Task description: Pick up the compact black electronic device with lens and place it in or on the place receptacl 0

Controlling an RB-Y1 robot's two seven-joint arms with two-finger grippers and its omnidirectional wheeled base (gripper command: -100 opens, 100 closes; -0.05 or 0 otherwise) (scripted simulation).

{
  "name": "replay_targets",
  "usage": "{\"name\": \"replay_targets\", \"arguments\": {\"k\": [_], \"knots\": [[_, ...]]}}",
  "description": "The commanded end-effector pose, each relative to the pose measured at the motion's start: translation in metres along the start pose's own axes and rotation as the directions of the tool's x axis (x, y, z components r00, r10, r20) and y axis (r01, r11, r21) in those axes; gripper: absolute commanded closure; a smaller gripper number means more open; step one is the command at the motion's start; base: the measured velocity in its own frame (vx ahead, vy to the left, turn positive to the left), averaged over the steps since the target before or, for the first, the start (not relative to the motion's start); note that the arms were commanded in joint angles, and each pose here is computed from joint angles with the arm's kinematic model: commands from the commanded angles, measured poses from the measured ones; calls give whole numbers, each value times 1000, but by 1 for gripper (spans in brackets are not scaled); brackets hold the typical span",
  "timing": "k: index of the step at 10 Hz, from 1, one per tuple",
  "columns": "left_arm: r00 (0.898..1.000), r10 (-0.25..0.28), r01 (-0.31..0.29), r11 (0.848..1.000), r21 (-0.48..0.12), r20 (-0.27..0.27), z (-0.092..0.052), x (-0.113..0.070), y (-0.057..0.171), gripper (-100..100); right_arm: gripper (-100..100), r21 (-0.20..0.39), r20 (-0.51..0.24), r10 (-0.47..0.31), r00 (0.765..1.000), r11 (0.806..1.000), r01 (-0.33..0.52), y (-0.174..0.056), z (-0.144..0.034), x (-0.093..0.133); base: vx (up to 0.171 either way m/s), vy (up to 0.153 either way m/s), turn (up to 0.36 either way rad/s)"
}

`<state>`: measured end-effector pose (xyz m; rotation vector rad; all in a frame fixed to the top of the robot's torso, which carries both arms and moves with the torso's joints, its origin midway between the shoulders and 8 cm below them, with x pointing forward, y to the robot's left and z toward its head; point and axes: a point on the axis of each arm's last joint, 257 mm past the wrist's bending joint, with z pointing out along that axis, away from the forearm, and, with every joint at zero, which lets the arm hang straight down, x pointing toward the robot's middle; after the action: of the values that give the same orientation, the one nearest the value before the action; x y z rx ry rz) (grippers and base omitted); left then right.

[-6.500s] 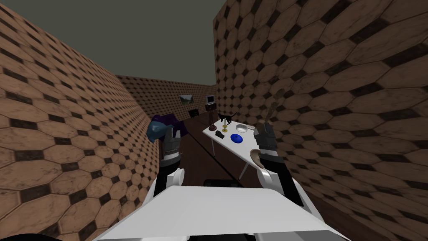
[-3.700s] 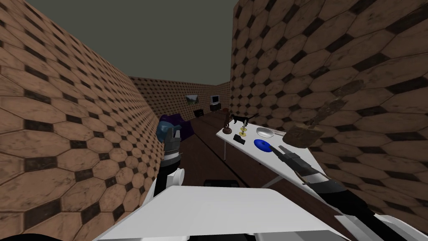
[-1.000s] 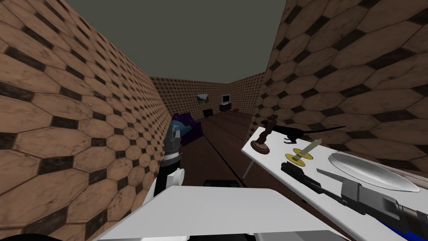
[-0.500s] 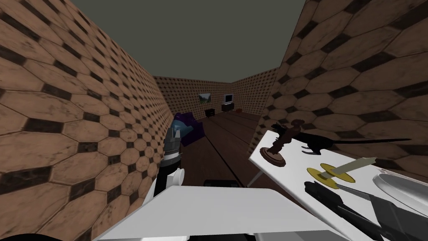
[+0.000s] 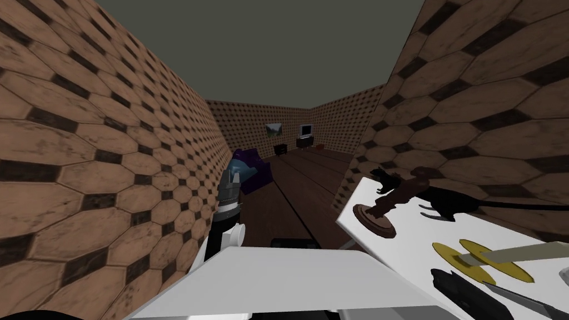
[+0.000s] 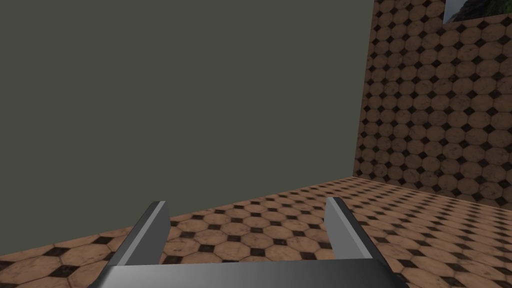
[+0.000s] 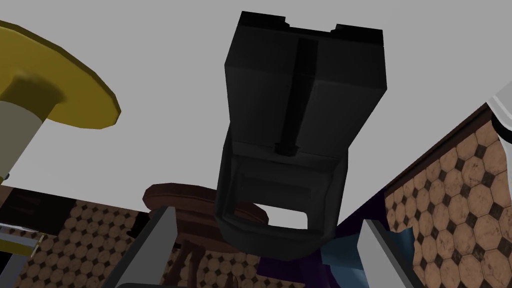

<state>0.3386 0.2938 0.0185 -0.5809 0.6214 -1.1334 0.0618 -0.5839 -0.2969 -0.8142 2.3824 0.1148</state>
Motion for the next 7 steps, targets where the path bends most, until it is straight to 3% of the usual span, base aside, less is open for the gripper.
{"name": "replay_targets", "arguments": {"k": [1, 2, 3, 6, 7], "knots": [[1000, 0, 0, 1000, 0, 0, 0, 0, 0, 0, -100, 0, 0, 0, 1000, 1000, 0, 0, 0, 0, 20, -9, -1], [1000, 0, 0, 1000, 0, 0, 0, 0, 0, 0, 0, 0, -1, 0, 1000, 1000, 0, 0, 0, 1, 5, -2, 2], [1000, 0, 0, 1000, 0, 0, 0, 0, 0, 0, -100, 7, -3, 11, 1000, 1000, -11, 6, 4, 7, 16, -1, 83], [1000, 0, 0, 1000, 0, 0, 0, 0, 0, 0, -100, 13, -3, 23, 1000, 1000, -23, 11, 9, 13, 22, -2, 88], [1000, 0, 0, 1000, 0, 0, 0, 0, 0, 0, 100, 14, -5, 23, 1000, 1000, -23, 11, 9, 14, 1, 2, -10]]}}
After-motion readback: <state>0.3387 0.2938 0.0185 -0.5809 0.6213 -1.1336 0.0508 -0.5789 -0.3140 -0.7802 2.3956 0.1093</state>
